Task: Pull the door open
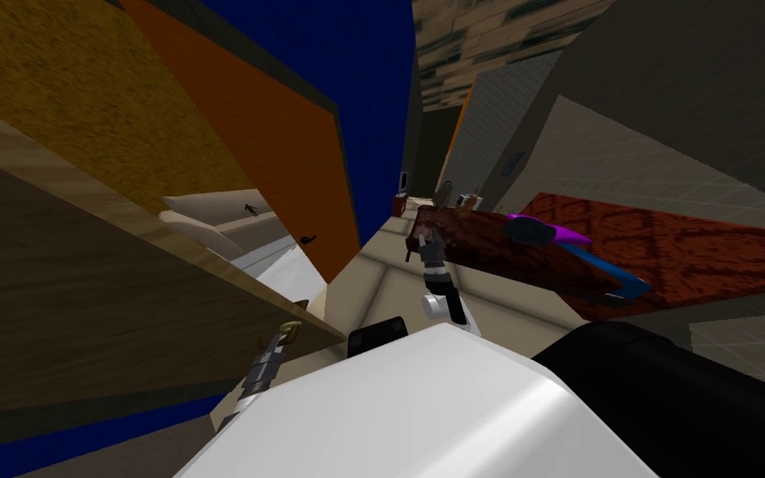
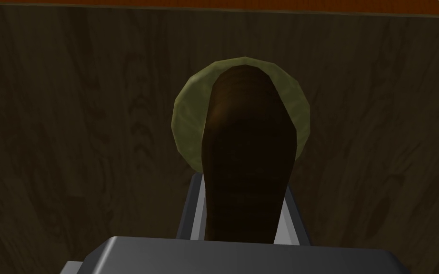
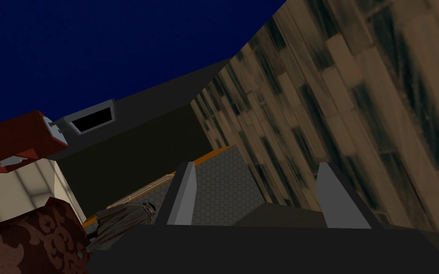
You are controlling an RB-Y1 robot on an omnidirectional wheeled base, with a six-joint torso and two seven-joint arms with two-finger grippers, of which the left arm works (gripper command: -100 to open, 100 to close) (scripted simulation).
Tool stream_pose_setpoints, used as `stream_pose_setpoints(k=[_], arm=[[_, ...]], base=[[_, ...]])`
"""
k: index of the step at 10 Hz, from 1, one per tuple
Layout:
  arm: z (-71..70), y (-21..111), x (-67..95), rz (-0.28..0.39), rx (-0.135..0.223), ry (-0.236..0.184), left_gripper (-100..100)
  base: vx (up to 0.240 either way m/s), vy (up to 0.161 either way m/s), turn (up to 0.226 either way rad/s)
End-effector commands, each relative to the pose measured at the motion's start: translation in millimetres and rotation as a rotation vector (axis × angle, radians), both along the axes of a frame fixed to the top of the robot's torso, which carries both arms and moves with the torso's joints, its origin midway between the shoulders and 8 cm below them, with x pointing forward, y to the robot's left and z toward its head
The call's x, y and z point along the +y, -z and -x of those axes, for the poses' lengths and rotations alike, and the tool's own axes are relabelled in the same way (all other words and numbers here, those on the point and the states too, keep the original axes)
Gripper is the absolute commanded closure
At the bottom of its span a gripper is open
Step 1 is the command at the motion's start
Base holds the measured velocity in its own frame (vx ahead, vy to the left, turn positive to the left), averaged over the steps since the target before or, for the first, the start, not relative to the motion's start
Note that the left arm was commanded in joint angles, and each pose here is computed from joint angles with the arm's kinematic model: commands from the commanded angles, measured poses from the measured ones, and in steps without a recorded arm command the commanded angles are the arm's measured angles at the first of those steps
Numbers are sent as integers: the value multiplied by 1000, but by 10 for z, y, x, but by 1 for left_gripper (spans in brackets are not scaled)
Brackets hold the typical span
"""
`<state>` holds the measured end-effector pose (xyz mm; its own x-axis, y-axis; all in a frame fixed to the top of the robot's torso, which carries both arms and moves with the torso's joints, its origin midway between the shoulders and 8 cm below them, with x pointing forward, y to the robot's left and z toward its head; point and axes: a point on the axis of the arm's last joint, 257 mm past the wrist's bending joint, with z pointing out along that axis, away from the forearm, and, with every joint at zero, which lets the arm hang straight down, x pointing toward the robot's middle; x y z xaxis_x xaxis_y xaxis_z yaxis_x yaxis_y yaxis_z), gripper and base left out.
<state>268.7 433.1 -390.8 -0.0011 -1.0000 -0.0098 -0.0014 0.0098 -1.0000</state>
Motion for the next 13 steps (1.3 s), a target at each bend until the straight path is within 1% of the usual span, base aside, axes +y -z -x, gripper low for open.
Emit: stream_pose_setpoints(k=[1, 4, 5, 8, 9, 10, 13], arm=[[19, 19, -146, 9, 1, 43, 100], [20, 13, -235, 9, 0, 86, 100], [23, 10, -287, 9, 0, 112, 100], [35, 5, -376, 10, 0, 156, 100], [3, 0, -335, 6, -1, 143, 100], [8, 2, -368, 6, -5, 153, 100], [44, 16, -415, 6, -8, 168, 100]], base=[[-144, 10, 19], [-99, 23, 21], [-117, 58, 25], [-114, 96, 11], [-64, 18, -53], [40, -88, -15], [80, -111, 8]])
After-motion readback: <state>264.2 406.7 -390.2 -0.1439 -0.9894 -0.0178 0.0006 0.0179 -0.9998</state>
